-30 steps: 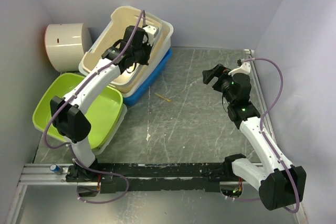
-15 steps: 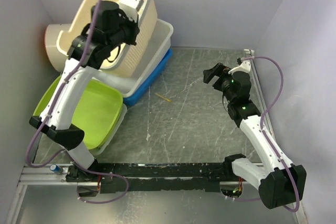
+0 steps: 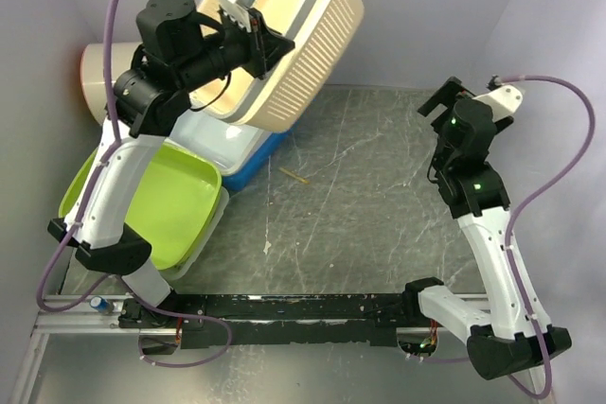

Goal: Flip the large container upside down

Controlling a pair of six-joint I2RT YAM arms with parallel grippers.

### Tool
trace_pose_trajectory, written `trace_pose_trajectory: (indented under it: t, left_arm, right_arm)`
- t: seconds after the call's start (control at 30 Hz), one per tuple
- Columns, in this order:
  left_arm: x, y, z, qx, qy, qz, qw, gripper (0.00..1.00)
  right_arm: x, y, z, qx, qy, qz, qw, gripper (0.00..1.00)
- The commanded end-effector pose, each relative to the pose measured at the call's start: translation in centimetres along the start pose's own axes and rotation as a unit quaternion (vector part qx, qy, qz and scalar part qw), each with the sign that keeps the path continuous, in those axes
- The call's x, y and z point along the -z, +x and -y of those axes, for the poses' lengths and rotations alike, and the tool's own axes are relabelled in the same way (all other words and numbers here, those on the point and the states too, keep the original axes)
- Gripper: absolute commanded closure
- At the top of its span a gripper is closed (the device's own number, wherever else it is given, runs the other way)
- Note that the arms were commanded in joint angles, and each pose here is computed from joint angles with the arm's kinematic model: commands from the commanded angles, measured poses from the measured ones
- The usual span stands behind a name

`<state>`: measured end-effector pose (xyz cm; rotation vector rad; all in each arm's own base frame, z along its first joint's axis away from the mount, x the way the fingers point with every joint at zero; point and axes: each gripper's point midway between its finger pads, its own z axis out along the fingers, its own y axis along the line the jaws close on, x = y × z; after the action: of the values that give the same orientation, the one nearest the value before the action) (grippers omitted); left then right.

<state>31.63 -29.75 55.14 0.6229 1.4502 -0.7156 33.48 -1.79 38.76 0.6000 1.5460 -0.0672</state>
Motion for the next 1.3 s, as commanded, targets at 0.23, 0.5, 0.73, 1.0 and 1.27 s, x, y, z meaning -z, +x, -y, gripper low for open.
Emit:
trace_pose_trajectory:
  t: [0.23, 0.5, 0.73, 1.0, 1.27]
  left_arm:
    - [-4.7, 2.6, 9.3, 0.15, 0.261, 0.01, 0.954, 0.93]
    - [-8.8, 9.5, 15.2, 0.185, 0.309, -0.063, 0.931, 0.93]
    - [-10.6, 11.2, 17.2, 0.191, 0.321, -0.074, 0.925, 0.93]
    - [-12.0, 11.6, 18.1, 0.191, 0.321, -0.072, 0.925, 0.93]
    - [-12.4, 8.7, 17.3, 0.17, 0.298, -0.03, 0.939, 0.93]
  right_arm:
    - [5.0, -9.5, 6.0, 0.001, 0.118, 0.12, 0.986, 0.1]
    - [5.9, -10.9, 6.6, -0.003, 0.121, 0.142, 0.982, 0.11]
    - [6.9, -11.8, 7.2, -0.005, 0.124, 0.152, 0.98, 0.11]
    - [8.3, -12.9, 7.9, -0.023, 0.122, 0.169, 0.978, 0.12]
    - [9.0, -13.6, 8.0, -0.031, 0.117, 0.171, 0.978, 0.12]
